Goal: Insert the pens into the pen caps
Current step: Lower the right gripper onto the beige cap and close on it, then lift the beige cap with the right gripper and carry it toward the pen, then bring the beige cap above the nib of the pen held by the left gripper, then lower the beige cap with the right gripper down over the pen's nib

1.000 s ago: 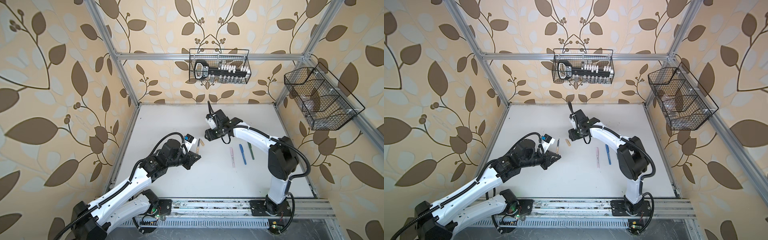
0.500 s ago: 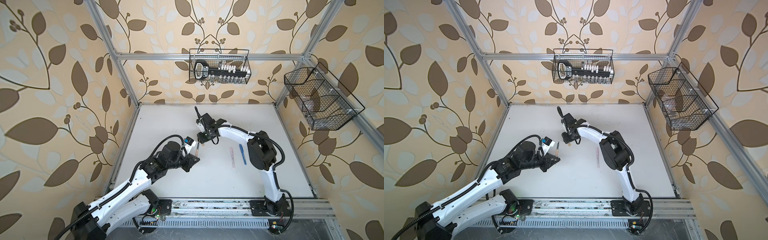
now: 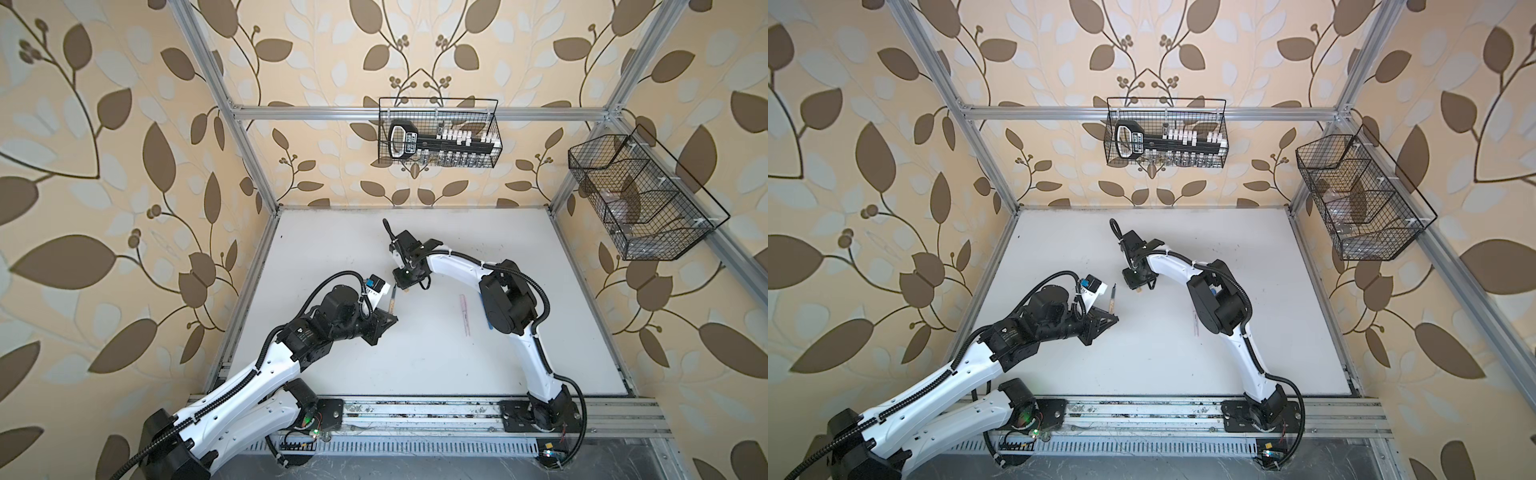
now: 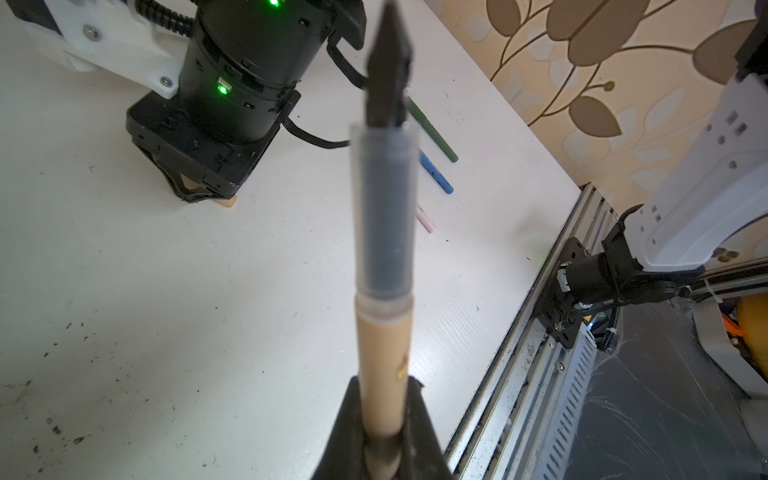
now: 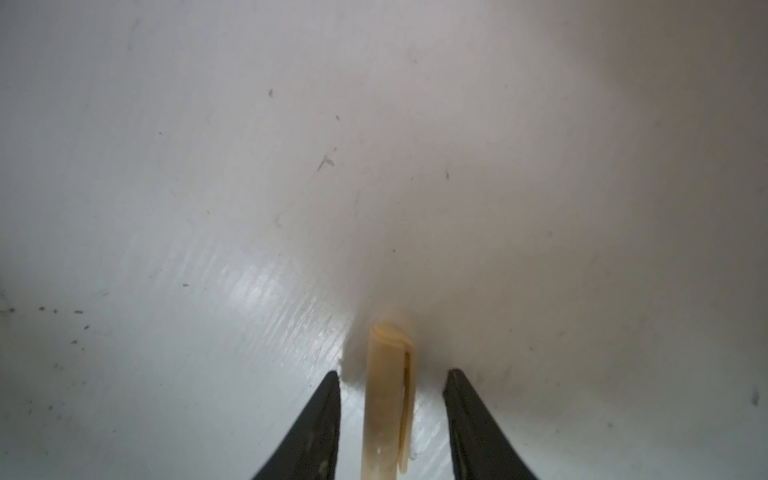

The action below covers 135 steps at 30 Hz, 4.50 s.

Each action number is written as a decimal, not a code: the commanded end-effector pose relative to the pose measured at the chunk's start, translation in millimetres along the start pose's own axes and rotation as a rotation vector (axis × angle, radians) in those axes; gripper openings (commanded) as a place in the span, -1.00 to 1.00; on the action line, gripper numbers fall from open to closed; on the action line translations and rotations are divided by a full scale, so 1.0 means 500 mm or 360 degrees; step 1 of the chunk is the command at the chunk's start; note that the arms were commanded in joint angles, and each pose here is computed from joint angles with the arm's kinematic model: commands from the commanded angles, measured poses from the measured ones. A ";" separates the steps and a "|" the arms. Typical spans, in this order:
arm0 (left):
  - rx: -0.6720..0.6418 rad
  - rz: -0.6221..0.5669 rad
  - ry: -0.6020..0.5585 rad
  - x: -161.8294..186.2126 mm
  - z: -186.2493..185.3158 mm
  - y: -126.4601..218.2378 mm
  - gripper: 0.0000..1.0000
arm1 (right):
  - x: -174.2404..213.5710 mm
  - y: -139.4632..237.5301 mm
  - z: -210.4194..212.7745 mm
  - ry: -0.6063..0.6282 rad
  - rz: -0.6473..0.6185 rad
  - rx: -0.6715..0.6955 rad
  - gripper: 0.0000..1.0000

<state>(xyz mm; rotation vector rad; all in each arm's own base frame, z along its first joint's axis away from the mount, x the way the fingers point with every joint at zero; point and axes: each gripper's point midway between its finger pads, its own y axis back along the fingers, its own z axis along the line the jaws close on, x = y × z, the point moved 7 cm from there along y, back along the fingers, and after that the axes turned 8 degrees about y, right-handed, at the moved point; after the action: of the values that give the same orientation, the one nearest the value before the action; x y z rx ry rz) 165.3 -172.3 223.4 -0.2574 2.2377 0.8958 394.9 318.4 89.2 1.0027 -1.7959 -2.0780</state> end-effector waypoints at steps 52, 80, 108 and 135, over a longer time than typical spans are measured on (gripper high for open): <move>0.0133 0.0090 -0.0135 -0.023 0.013 -0.120 -1.00 | 0.153 0.225 -0.102 -0.0425 -0.0792 -0.0429 -0.67; 0.0521 0.0099 -0.0183 -0.048 -0.052 -0.150 -1.00 | 0.244 0.424 -0.067 -0.0744 -0.1753 -0.0793 -0.68; 0.0605 0.0110 -0.0211 -0.033 -0.080 -0.150 -1.00 | 0.219 0.509 -0.027 -0.0631 -0.1923 -0.0831 -0.69; 0.0594 0.0068 -0.0222 -0.035 -0.082 -0.140 -1.00 | 0.226 0.517 0.004 -0.0583 -0.1939 -0.0821 -0.70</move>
<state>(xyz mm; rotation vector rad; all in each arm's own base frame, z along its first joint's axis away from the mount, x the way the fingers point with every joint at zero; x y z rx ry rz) 189.2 -253.0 206.9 0.0498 2.2762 0.5481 243.5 197.1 290.6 1.8364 -0.5273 -3.2891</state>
